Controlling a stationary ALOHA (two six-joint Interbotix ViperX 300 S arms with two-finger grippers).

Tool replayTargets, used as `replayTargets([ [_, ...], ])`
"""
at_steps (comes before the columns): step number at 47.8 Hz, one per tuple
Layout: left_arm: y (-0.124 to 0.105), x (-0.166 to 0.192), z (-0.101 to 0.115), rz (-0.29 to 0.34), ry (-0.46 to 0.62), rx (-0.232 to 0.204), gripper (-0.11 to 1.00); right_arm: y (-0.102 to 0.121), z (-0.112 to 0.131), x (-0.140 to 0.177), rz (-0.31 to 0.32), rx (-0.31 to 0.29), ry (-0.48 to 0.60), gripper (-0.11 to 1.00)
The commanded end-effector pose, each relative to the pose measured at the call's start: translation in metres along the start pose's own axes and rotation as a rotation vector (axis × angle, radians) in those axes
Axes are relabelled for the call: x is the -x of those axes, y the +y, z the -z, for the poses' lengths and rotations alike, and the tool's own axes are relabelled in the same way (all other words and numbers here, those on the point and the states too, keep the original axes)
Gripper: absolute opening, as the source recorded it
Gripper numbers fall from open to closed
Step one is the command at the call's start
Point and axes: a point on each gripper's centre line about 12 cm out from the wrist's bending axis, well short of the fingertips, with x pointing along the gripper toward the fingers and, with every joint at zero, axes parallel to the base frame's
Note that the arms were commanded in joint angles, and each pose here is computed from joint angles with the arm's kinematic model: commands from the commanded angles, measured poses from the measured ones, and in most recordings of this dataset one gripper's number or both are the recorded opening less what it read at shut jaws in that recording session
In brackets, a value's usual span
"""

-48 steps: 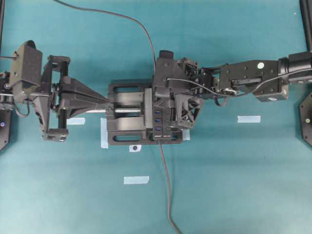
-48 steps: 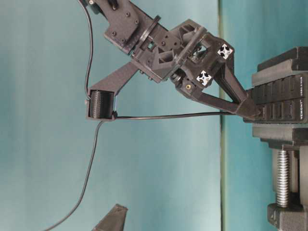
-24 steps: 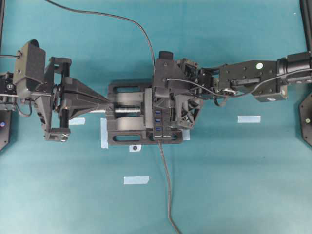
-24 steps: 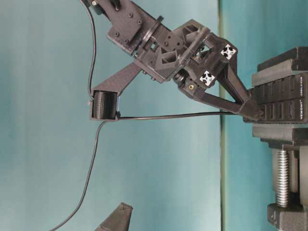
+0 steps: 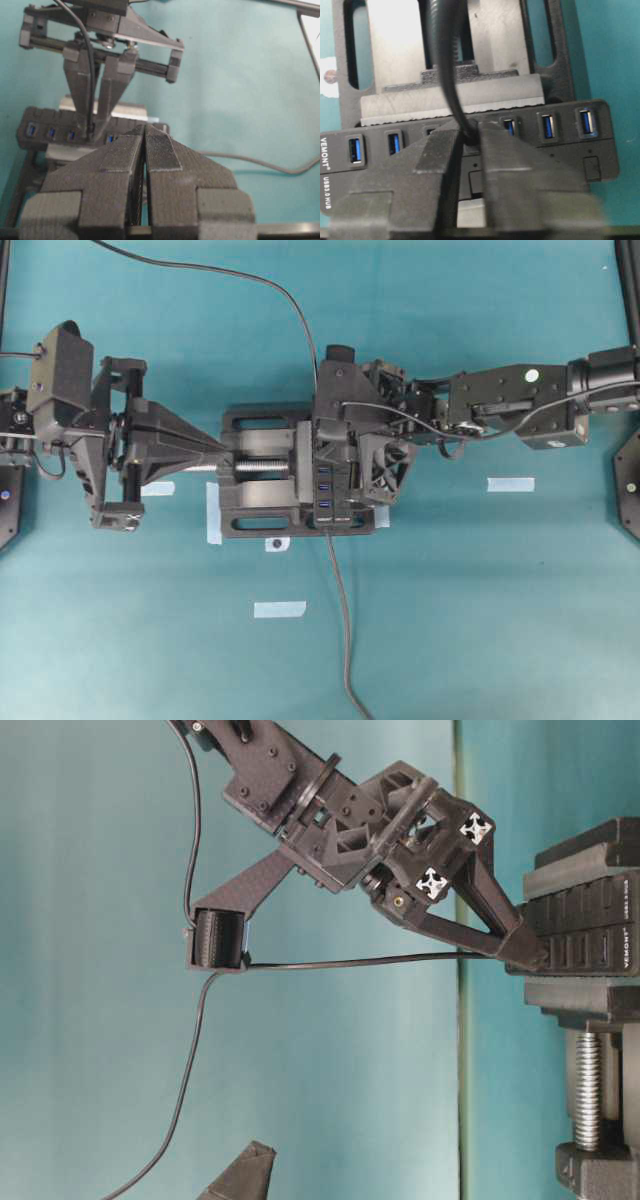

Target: Insert the USB into the center port of the fixed hub

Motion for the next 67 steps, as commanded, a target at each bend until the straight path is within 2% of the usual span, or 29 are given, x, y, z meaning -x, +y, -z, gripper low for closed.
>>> replayTargets([
  [1,-0.002,0.001,-0.007,0.006,-0.027,-0.005,0.00,-0.002,-0.006,0.006,0.004,0.000,-0.026,0.23],
  [11,-0.002,0.002,-0.008,0.006,-0.030,-0.010,0.00,-0.003,-0.015,0.016,0.006,0.004,-0.075,0.70],
  [14,-0.002,0.002,-0.007,0.006,-0.030,-0.010,0.00,-0.002,-0.018,0.019,0.005,0.006,-0.086,0.77],
  [24,-0.001,0.002,-0.006,0.006,-0.027,-0.010,0.00,-0.003,-0.024,0.030,0.006,0.006,-0.117,0.77],
  [48,0.001,0.001,-0.002,-0.002,-0.014,-0.006,0.00,-0.002,-0.021,0.036,0.005,0.007,-0.127,0.77],
  [67,0.002,0.003,0.003,-0.005,-0.005,-0.001,0.00,-0.003,-0.013,0.068,0.008,0.007,-0.221,0.77],
])
